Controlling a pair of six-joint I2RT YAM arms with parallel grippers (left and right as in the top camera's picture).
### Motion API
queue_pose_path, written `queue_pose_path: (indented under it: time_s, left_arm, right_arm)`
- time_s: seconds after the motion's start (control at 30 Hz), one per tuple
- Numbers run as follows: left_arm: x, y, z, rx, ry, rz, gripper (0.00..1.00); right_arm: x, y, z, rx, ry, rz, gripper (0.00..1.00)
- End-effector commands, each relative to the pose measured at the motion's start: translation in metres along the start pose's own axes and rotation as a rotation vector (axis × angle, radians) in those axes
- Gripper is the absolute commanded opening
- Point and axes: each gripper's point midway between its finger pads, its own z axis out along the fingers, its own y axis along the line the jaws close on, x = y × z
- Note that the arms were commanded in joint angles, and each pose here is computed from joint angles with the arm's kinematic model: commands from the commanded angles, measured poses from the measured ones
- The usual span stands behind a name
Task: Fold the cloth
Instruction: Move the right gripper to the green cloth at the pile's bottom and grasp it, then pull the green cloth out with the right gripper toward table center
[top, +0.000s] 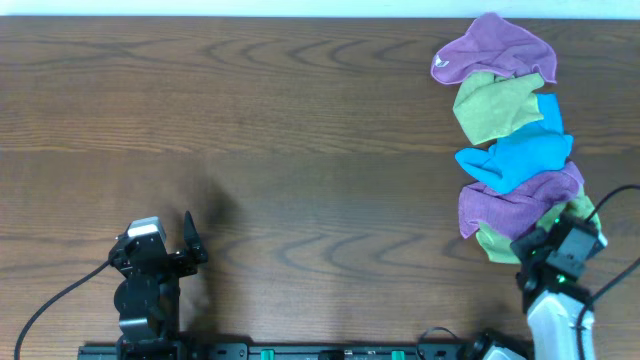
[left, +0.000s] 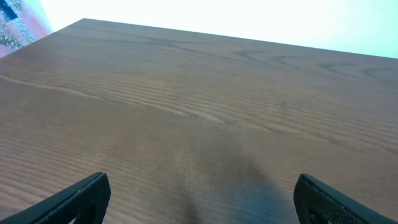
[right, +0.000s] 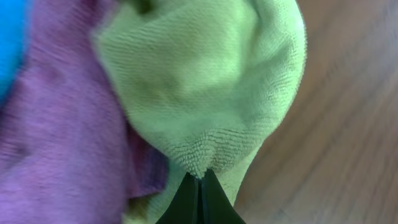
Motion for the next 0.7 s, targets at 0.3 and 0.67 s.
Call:
queue_pose_path:
  time_s: [0.3,0.67]
  left_arm:
    - [0.011,0.002,0.003,-0.013,0.023,0.007,0.96]
    - [0.011,0.002,0.003,-0.013,0.023,0.007,0.95]
  right_arm:
    - [-0.115,0.054,-0.104,-0.11,-0.085,-0.126,0.01]
    - [-0.122,0.139,-0.19,-0.492,-0.078,-0.339,0.01]
